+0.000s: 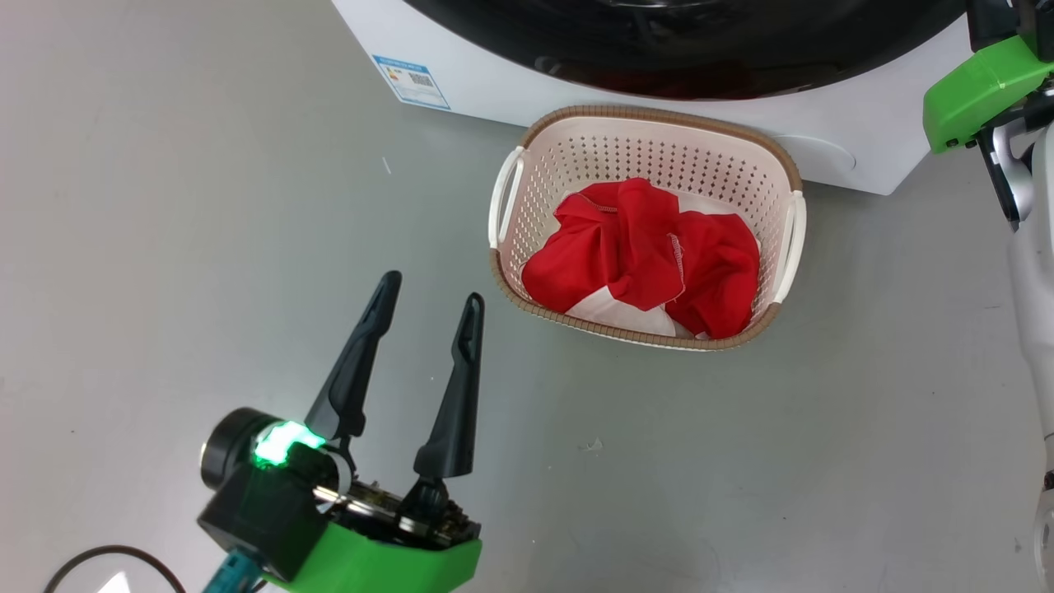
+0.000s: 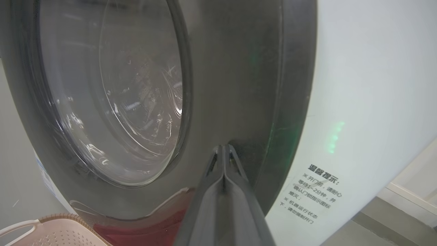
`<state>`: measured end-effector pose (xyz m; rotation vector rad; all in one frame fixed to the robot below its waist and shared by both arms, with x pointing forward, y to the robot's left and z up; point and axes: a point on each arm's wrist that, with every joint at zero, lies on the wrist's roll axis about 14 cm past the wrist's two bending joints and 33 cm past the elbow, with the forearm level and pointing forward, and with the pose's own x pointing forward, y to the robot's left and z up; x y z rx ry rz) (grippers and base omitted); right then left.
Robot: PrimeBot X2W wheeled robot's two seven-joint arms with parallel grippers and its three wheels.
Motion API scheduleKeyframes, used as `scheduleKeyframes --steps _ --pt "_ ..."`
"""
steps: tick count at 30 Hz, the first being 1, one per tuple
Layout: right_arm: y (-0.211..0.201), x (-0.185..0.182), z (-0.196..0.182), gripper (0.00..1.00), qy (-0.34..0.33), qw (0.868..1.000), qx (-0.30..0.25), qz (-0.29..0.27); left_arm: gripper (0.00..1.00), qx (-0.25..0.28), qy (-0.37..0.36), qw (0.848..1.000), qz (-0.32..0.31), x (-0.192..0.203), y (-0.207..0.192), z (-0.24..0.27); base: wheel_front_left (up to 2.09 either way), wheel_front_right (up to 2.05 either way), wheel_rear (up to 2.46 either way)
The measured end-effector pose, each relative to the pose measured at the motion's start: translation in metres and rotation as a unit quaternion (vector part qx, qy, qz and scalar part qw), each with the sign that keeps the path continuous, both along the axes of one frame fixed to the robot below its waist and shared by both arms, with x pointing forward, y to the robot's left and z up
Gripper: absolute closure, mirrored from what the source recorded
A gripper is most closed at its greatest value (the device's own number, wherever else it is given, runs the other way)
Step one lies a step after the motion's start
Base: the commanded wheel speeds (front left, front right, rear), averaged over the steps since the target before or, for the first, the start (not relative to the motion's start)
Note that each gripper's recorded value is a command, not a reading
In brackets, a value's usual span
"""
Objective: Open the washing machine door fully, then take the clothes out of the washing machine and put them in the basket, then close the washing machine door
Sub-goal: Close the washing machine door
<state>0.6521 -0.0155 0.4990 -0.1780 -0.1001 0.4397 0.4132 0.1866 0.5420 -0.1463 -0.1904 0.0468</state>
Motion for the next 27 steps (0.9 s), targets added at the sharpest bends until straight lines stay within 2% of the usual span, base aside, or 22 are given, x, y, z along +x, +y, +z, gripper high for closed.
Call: scheduleKeyframes --steps 11,16,18,19,20,21,27 --pt "-0.004 -0.004 0.008 1.00 -0.001 1.000 0.000 -0.006 0.00 -0.010 0.001 1.000 -0.006 -0.001 -0.005 -0.001 0.00 0.00 0.00" --pt "-0.006 -0.013 0.023 1.00 -0.010 0.999 0.036 -0.010 0.00 -0.026 0.004 1.000 -0.011 0.000 -0.007 -0.003 0.00 0.00 0.00" --pt "-0.002 -0.024 0.028 0.51 -0.013 0.998 0.056 -0.003 0.00 -0.028 0.004 0.999 -0.015 0.001 -0.010 -0.004 0.00 0.00 0.00" --pt "0.000 -0.030 0.028 0.51 -0.012 0.998 0.063 0.001 0.00 -0.031 0.005 0.999 -0.017 0.001 -0.011 -0.004 0.00 0.00 0.00" --pt "0.001 -0.037 0.026 0.13 -0.010 0.997 0.071 0.003 0.00 -0.033 0.005 0.999 -0.020 0.001 -0.013 -0.005 0.00 0.00 0.00" --pt "0.000 -0.045 0.024 0.00 -0.006 0.997 0.077 0.005 0.00 -0.034 0.005 0.999 -0.022 0.001 -0.014 -0.005 0.00 0.00 0.00" --pt "-0.009 -0.088 0.024 0.00 -0.006 0.995 0.099 0.008 0.00 -0.039 -0.004 0.999 -0.035 0.000 -0.022 0.001 0.00 0.00 0.00"
